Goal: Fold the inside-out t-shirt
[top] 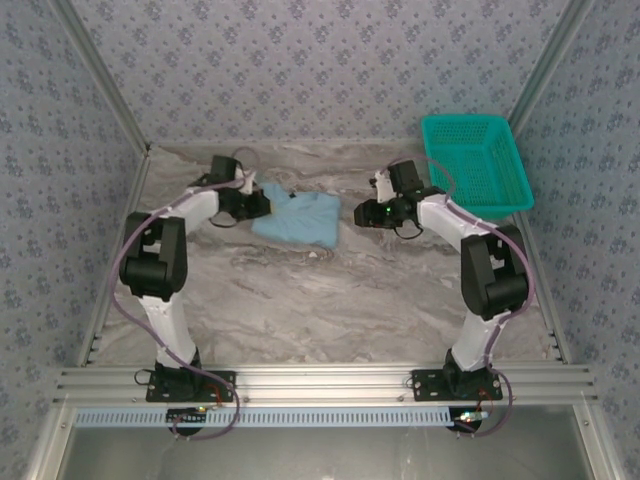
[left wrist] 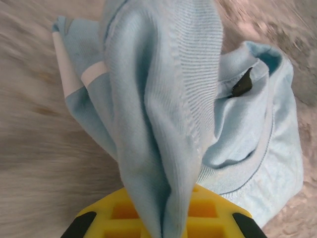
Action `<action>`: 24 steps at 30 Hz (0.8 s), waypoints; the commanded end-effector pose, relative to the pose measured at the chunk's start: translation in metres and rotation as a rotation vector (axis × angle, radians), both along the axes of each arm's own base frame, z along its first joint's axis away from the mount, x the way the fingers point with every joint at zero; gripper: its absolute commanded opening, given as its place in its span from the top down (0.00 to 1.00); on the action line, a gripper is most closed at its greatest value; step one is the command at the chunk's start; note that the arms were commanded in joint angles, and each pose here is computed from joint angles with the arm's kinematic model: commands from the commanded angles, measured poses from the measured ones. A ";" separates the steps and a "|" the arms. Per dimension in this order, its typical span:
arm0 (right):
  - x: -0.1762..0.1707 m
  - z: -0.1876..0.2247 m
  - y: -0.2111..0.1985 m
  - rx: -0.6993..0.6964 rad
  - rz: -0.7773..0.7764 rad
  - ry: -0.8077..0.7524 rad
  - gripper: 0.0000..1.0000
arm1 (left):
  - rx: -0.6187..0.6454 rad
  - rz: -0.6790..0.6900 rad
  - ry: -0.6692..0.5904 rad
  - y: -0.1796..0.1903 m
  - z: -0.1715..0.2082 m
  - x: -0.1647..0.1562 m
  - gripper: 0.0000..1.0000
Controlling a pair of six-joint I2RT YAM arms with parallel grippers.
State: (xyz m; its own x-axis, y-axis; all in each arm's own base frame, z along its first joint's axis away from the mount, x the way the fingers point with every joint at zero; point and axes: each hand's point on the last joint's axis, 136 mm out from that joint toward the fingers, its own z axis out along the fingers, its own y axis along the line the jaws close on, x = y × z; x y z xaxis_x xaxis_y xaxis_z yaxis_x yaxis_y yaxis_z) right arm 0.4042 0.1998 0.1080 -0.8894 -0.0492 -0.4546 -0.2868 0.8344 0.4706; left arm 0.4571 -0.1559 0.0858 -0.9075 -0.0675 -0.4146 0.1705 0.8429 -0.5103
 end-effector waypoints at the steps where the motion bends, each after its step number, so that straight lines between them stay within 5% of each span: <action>1: -0.011 0.019 0.000 0.013 0.016 -0.028 0.53 | 0.176 -0.016 0.014 0.059 0.005 0.001 1.00; 10: -0.030 0.014 0.014 0.098 0.016 0.008 0.53 | 0.443 0.023 0.021 0.187 0.011 0.044 1.00; 24: -0.030 -0.001 0.032 0.091 0.048 0.051 0.53 | 0.749 0.013 0.090 0.275 -0.004 0.098 1.00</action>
